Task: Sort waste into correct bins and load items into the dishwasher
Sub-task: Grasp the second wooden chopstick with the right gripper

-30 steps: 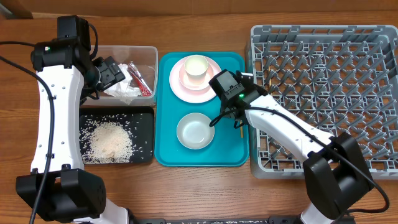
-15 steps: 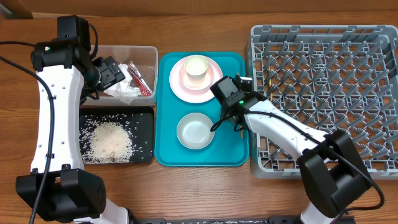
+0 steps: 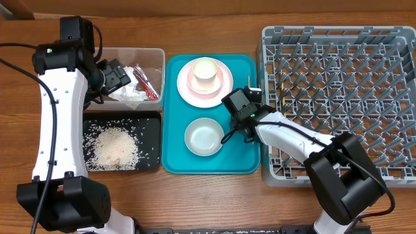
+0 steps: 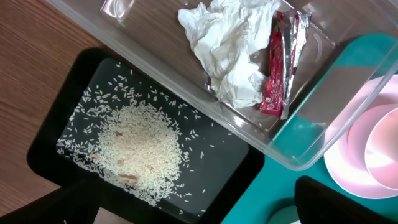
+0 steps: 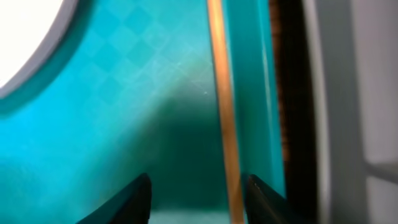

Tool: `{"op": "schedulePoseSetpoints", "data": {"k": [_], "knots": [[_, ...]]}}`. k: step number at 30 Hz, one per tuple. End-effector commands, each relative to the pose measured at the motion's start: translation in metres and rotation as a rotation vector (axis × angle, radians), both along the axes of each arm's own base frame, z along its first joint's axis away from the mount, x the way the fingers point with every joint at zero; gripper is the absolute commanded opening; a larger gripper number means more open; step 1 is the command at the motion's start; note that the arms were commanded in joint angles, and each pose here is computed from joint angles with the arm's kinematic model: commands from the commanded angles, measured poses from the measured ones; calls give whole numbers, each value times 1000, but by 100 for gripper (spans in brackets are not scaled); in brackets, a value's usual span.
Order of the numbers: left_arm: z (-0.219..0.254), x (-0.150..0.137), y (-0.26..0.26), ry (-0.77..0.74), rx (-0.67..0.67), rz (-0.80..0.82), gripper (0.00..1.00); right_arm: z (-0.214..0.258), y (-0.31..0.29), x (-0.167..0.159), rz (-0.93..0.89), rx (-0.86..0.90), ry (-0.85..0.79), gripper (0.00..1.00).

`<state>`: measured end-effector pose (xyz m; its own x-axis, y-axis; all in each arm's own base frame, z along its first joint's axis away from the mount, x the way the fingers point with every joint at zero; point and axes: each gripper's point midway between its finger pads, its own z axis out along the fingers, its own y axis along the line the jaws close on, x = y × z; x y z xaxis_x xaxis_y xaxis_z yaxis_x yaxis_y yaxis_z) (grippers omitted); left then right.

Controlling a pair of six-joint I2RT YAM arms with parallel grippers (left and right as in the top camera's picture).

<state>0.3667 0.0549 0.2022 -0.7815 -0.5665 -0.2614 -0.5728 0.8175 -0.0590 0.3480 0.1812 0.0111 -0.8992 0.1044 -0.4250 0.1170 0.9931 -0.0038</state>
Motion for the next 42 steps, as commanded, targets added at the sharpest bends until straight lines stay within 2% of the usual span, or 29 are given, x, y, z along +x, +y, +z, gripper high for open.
{"op": "schedulePoseSetpoints", "data": {"k": [1,10,14,25,32,42], "knots": [[8,3,2,-26,6,2,100,-12,2,-9,19,21,27,53],[8,3,2,-26,6,2,100,-21,10,-19,44,82,66,55],[8,3,2,-26,6,2,100,-21,16,-20,55,108,81,41],[8,3,2,-26,6,2,100,-19,19,-20,85,108,82,36],[8,3,2,-26,6,2,100,-19,19,-19,84,107,79,20],[8,3,2,-26,6,2,100,-20,16,-23,82,96,96,20]]}}
